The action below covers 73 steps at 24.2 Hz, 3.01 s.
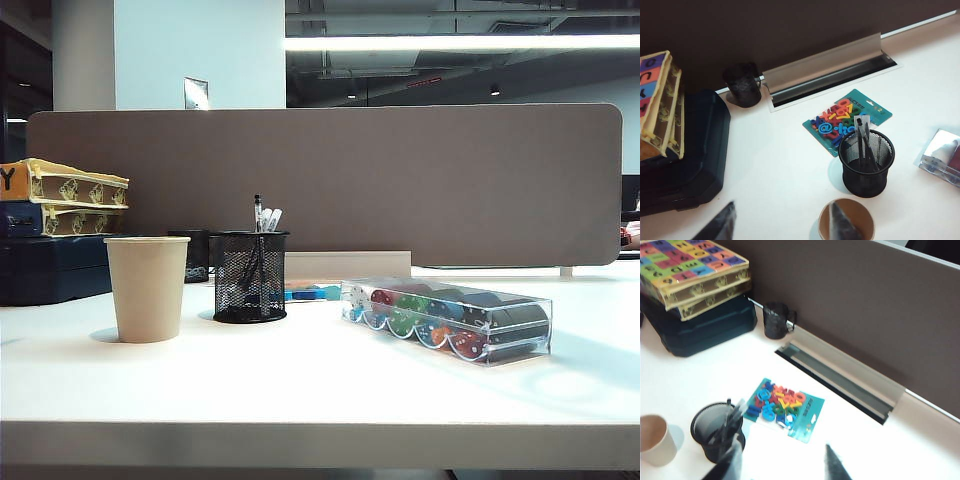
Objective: Pick up one pen and put it in the pen container.
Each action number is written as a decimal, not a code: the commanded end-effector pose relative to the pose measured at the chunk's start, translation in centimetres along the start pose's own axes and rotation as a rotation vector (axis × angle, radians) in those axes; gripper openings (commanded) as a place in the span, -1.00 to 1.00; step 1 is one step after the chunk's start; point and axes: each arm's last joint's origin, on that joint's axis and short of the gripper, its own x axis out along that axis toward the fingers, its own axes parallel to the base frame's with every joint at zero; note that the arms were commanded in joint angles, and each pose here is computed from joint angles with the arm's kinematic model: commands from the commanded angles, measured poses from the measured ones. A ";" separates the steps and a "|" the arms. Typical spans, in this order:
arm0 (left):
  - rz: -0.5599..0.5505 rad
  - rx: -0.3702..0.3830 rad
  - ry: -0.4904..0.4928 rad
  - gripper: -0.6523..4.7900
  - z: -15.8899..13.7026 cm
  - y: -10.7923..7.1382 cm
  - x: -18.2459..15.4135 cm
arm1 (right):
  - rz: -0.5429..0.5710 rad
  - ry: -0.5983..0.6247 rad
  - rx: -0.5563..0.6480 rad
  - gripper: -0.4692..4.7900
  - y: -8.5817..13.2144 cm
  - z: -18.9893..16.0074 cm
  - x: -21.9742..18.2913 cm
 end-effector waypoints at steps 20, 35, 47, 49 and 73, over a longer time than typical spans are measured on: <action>-0.041 0.004 0.070 0.11 -6.2 -1.3 -1.8 | -0.126 0.093 -0.002 -0.02 3.7 -8.8 -7.9; -0.067 -0.093 0.091 0.11 -13.6 -2.8 -4.0 | -0.193 0.154 0.154 -0.02 7.3 -21.3 -11.0; -0.076 -0.089 0.075 0.12 -13.9 -2.9 -3.0 | -0.205 0.083 0.148 -0.02 7.2 -21.2 -10.8; -0.080 -0.142 0.063 0.12 -13.8 -2.9 -3.0 | -0.212 0.079 0.150 0.04 7.2 -21.1 -10.8; -0.055 -0.294 -0.065 0.12 -18.3 -4.0 -0.9 | -0.326 0.006 0.223 0.34 7.1 -27.5 -7.5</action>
